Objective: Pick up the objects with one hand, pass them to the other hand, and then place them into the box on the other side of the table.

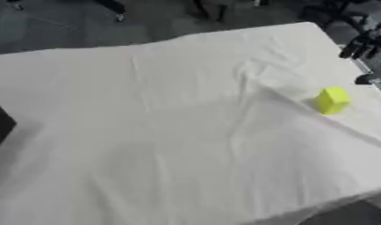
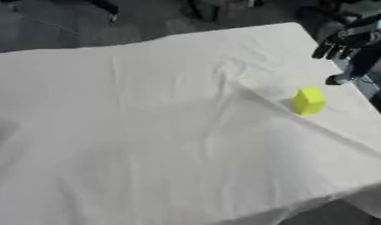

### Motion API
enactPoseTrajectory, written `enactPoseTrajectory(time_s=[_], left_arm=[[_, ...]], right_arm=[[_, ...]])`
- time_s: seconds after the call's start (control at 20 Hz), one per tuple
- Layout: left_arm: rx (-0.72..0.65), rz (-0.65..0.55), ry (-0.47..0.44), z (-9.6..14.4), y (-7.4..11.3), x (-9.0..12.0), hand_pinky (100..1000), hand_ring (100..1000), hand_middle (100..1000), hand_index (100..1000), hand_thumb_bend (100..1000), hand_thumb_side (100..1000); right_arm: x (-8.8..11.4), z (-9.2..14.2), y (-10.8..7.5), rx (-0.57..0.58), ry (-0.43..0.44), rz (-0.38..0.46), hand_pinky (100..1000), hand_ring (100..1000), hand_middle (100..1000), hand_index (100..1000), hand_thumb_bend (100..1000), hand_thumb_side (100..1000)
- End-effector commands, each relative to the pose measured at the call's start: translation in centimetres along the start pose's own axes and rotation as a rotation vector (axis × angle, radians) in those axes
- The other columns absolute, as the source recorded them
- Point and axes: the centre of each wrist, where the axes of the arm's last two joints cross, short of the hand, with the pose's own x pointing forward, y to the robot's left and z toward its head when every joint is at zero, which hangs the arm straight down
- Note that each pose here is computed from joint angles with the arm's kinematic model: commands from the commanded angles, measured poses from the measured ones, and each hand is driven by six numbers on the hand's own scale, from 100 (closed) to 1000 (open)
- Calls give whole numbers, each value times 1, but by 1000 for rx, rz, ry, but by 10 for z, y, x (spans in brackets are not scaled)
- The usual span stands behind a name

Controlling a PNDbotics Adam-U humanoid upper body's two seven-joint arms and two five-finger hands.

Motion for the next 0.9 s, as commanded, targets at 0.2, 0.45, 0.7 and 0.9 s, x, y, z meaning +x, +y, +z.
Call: enactPoseTrajectory(time_s=[0.2, 0.45, 0.7, 0.9], left_arm=[[14, -27, -32, -2, 6, 12, 767, 735, 768, 800, 206, 699], [9, -16, -38, -3, 3, 13, 762, 734, 766, 797, 204, 699], [8, -8, -38, -3, 1, 13, 755, 749, 764, 796, 203, 701], [8, -1, -39, -3, 0, 14, 754, 753, 764, 793, 202, 702]], right_arm=[[-1, 9, -7, 1, 25, 60, 883, 896, 850, 849, 371, 100], [-5, -6, 6, 35, 29, 56, 880, 897, 850, 849, 380, 100], [-11, -24, 18, 50, 43, 47, 877, 897, 853, 857, 399, 100], [-14, -37, 26, 57, 64, 57, 877, 899, 858, 867, 427, 100]])
